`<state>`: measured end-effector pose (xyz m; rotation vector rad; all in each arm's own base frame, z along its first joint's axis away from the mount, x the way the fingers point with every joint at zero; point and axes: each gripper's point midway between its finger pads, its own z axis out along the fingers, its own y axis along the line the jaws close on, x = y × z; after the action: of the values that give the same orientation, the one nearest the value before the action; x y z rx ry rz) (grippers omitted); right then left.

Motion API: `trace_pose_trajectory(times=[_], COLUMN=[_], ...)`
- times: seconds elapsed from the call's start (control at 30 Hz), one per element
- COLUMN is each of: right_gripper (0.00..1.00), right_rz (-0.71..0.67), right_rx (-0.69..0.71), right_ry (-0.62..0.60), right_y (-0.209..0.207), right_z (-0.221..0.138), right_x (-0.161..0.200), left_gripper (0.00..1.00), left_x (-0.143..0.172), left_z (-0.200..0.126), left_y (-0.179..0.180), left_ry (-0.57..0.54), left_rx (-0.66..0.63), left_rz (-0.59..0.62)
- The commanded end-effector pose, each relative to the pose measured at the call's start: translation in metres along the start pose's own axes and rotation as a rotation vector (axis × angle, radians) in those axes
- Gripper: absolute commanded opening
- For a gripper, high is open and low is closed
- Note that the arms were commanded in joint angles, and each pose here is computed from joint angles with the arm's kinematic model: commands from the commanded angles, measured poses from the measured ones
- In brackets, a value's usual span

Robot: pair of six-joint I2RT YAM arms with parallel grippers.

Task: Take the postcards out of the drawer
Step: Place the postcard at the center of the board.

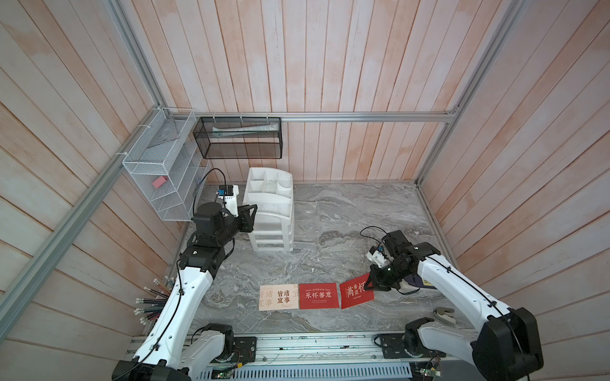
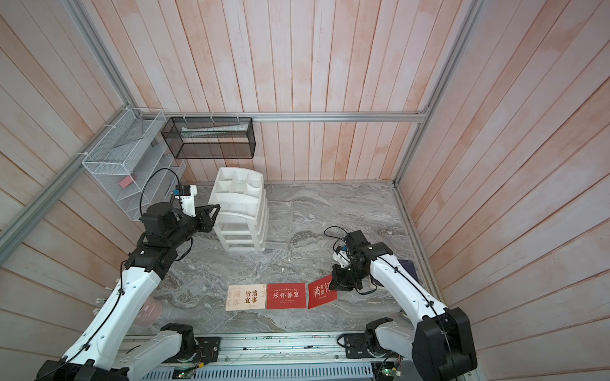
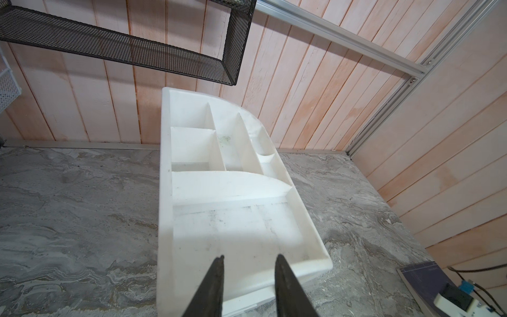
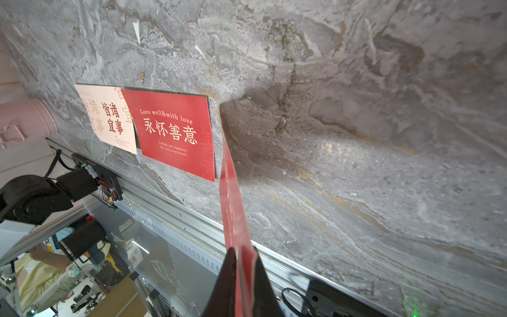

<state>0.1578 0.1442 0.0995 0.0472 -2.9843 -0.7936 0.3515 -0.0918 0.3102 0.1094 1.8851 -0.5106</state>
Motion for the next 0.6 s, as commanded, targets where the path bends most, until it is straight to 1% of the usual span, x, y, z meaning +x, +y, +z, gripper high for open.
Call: trace_pose_trajectory(times=[0.0,0.57], right_gripper=[0.16,0.27], right_rz=[0.007,0.071], right_rx=[0.035,0.168], right_ry=[-0.004,-0.048], right_y=[-0.006,-0.031], right_z=[-0.001,-0.004], right_x=[0.004,0.005], left_gripper=[0.33,0.34], left_x=[-0.001,0.000], left_z=[0.001,0.004], left_y=[0.001,0.002], left_ry=[-0.008,-0.003], left_rx=[0.010,0.017], left_rz=[0.007,-0.003])
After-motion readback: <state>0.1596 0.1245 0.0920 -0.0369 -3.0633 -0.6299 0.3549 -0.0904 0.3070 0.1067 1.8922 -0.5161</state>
